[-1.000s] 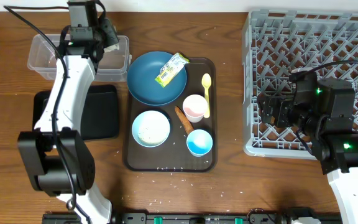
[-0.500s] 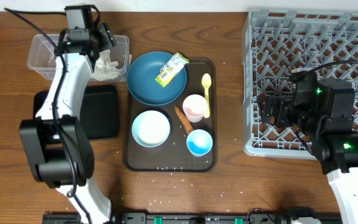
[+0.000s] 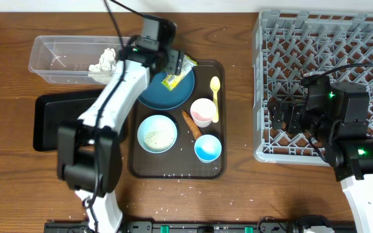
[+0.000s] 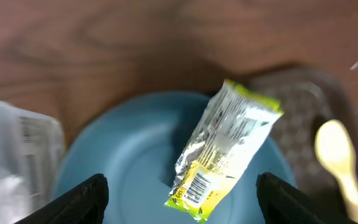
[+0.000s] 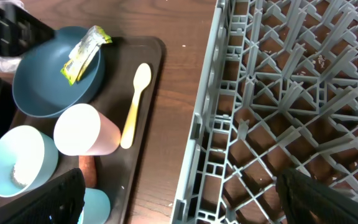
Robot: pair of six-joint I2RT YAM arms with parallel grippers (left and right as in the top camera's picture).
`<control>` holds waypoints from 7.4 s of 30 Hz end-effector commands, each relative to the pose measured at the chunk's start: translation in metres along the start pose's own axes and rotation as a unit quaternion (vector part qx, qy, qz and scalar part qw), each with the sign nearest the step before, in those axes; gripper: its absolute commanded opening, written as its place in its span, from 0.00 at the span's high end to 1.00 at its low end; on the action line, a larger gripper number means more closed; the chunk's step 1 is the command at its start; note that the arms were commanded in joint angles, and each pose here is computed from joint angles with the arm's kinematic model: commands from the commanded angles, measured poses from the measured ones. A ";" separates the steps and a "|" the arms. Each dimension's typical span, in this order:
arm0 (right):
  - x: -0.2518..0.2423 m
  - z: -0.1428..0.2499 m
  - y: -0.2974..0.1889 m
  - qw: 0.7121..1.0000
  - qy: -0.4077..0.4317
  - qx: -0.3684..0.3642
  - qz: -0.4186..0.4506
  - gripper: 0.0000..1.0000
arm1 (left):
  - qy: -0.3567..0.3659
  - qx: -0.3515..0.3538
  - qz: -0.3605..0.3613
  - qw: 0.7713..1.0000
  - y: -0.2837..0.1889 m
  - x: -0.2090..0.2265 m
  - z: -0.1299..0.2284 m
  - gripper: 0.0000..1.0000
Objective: Sort waste into correct bins and load items into the dishwasher rack
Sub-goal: 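Grasp the yellow snack wrapper on the blue plate with the left gripper, then drop the wrapper into the clear plastic bin with the left gripper, then grasp the light-blue rice bowl rim with the left gripper, then tip the bowl over the black tray to pour out the rice, then set the empty bowl back on the brown tray with the left gripper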
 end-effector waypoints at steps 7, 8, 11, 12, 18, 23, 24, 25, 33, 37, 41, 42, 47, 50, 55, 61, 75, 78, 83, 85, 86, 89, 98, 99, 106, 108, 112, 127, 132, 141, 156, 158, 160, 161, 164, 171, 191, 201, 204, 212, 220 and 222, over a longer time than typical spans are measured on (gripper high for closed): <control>0.004 -0.004 -0.003 1.000 -0.008 -0.004 -0.008 0.03 | 0.042 0.063 0.024 0.997 0.055 0.002 0.030 0.21; 0.004 -0.003 -0.003 1.000 -0.008 -0.004 -0.008 0.03 | 0.042 0.066 0.024 0.997 0.059 0.002 0.032 0.20; 0.004 -0.003 -0.003 1.000 -0.008 -0.002 -0.008 0.03 | 0.041 0.078 0.031 0.996 0.069 0.002 0.039 0.20; 0.004 -0.003 -0.003 1.000 -0.008 -0.002 -0.008 0.03 | 0.040 0.082 0.034 0.995 0.072 0.001 0.041 0.20; 0.004 -0.003 -0.003 1.000 -0.008 -0.001 -0.008 0.03 | 0.039 0.099 0.041 0.994 0.084 0.000 0.050 0.48; 0.004 -0.002 -0.003 1.000 -0.007 0.000 -0.008 0.03 | 0.036 0.087 0.042 0.995 0.080 0.000 0.044 0.94; 0.004 -0.002 -0.003 1.000 -0.007 0.000 -0.008 0.03 | 0.030 0.079 0.042 0.996 0.076 -0.001 0.039 0.94; 0.004 -0.002 -0.003 1.000 -0.007 0.000 -0.008 0.03 | 0.022 0.072 0.041 0.996 0.070 -0.001 0.034 0.94; 0.004 -0.002 -0.003 1.000 -0.008 -0.001 -0.008 0.03 | -0.063 -0.064 0.022 0.996 -0.038 0.019 -0.026 0.94; 0.004 -0.003 -0.003 1.000 -0.008 -0.002 -0.008 0.03 | -0.099 -0.111 -0.081 0.986 -0.074 0.063 -0.036 0.94; 0.004 -0.002 -0.003 1.000 -0.007 -0.001 -0.008 0.03 | -0.105 -0.094 -0.170 0.975 -0.063 0.114 -0.027 0.94; 0.004 -0.002 -0.003 1.000 -0.007 -0.001 -0.008 0.03 | -0.109 -0.085 -0.177 0.975 -0.057 0.124 -0.023 0.94; 0.004 -0.003 -0.003 1.000 -0.008 -0.002 -0.008 0.03 | -0.135 -0.040 -0.195 0.971 -0.021 0.160 -0.003 0.66; 0.004 -0.004 -0.003 1.000 -0.008 -0.005 -0.008 0.04 | -0.138 -0.029 -0.197 0.970 -0.013 0.164 0.002 0.44; 0.004 -0.004 -0.003 1.000 -0.009 -0.006 -0.008 0.03 | -0.134 -0.061 -0.193 0.970 -0.037 0.154 -0.012 0.30; 0.004 -0.004 -0.003 1.000 -0.009 -0.006 -0.008 0.03 | -0.170 -0.055 -0.145 0.973 -0.110 0.112 -0.007 0.25; 0.004 -0.004 -0.003 1.000 -0.009 -0.006 -0.008 0.02 | -0.109 0.208 0.018 0.972 -0.094 -0.018 0.110 0.28; 0.004 -0.004 -0.003 1.000 -0.009 -0.006 -0.008 0.02 | -0.091 0.211 0.026 0.973 -0.075 -0.034 0.131 0.30; 0.004 -0.004 -0.003 1.000 -0.009 -0.006 -0.008 0.02 | -0.108 0.214 0.026 0.970 -0.057 -0.042 0.153 0.35; 0.004 -0.004 -0.003 1.000 -0.009 -0.006 -0.008 0.02 | -0.107 0.216 0.026 0.970 -0.051 -0.043 0.162 0.39; 0.004 -0.004 -0.003 1.000 -0.009 -0.006 -0.008 0.02 | -0.106 0.216 0.027 0.970 -0.048 -0.044 0.166 0.41; 0.004 -0.004 -0.003 1.000 -0.009 -0.006 -0.008 0.02 | -0.108 0.215 0.028 0.970 -0.040 -0.047 0.177 0.46; 0.004 -0.003 -0.003 1.000 -0.008 -0.002 -0.008 0.02 | -0.102 0.217 0.032 0.970 -0.031 -0.054 0.196 0.57; 0.004 -0.003 -0.003 1.000 -0.008 -0.002 -0.008 0.02 | -0.102 0.216 0.030 0.971 -0.031 -0.054 0.196 0.62; 0.004 -0.003 -0.003 1.000 -0.008 -0.002 -0.008 0.02 | -0.115 0.208 0.016 0.971 -0.031 -0.052 0.193 0.94; 0.004 -0.003 -0.004 1.000 -0.008 -0.002 -0.008 0.02 | -0.119 0.204 0.017 0.971 -0.034 -0.053 0.189 0.94; 0.004 -0.003 -0.004 1.000 -0.008 -0.002 -0.008 0.02 | -0.140 0.189 0.024 0.972 -0.055 -0.055 0.171 0.94; 0.004 -0.006 -0.004 1.000 -0.011 -0.013 -0.009 0.01 | -0.247 0.040 0.068 0.966 -0.135 0.066 0.124 0.94; 0.004 -0.008 -0.004 1.000 -0.012 -0.017 -0.009 0.01 | -0.308 0.001 0.162 0.938 -0.132 0.126 0.128 0.94; 0.004 -0.007 -0.004 1.000 -0.011 -0.015 -0.009 0.01 | -0.418 -0.102 0.394 0.812 -0.124 0.207 0.151 0.94; 0.004 -0.007 -0.004 1.000 -0.011 -0.015 -0.009 0.01 | -0.552 -0.122 0.462 0.684 -0.136 0.255 0.183 0.94; 0.004 -0.007 -0.004 1.000 -0.011 -0.015 -0.009 0.01 | -0.552 -0.123 0.462 0.683 -0.136 0.257 0.182 0.94; 0.004 -0.007 -0.004 1.000 -0.011 -0.015 -0.009 0.01 | -0.555 -0.122 0.462 0.681 -0.136 0.259 0.180 0.94; 0.004 -0.007 -0.004 1.000 -0.011 -0.015 -0.009 0.01 | -0.554 -0.123 0.462 0.682 -0.136 0.261 0.179 0.94; 0.004 -0.007 -0.004 1.000 -0.011 -0.015 -0.009 0.01 | -0.557 -0.124 0.462 0.679 -0.137 0.267 0.174 0.94; 0.004 -0.007 -0.004 1.000 -0.011 -0.015 -0.009 0.01 | -0.582 -0.109 0.465 0.659 -0.138 0.269 0.171 0.94; 0.004 -0.007 -0.004 1.000 -0.012 -0.015 -0.008 0.01 | -0.589 -0.069 0.482 0.645 -0.129 0.254 0.159 0.94; 0.004 -0.005 -0.004 1.000 -0.010 -0.008 -0.008 0.01 | -0.547 -0.042 0.492 0.676 -0.118 0.219 0.148 0.94; 0.004 -0.004 -0.004 1.000 -0.010 -0.007 -0.008 0.01 | -0.542 -0.038 0.502 0.673 -0.119 0.215 0.146 0.94; 0.004 -0.005 -0.004 1.000 -0.010 -0.007 -0.008 0.01 | -0.466 -0.031 0.501 0.729 -0.141 0.167 0.117 0.94; 0.004 -0.004 -0.003 1.000 -0.009 -0.006 -0.008 0.01 | -0.412 0.042 0.289 0.863 -0.138 0.099 0.121 0.94; 0.004 -0.004 -0.003 1.000 -0.009 -0.006 -0.008 0.01 | -0.372 0.080 0.231 0.895 -0.131 0.079 0.129 0.94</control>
Point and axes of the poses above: each gripper's point midway between its finger pads, its own y axis out along the fingers, its own x axis along the line the jaws close on, z = x × y, the point moved 9 cm from there along -y, back along the fingers, and after that the axes turned 3 degrees about -y, right-handed, at the moved point
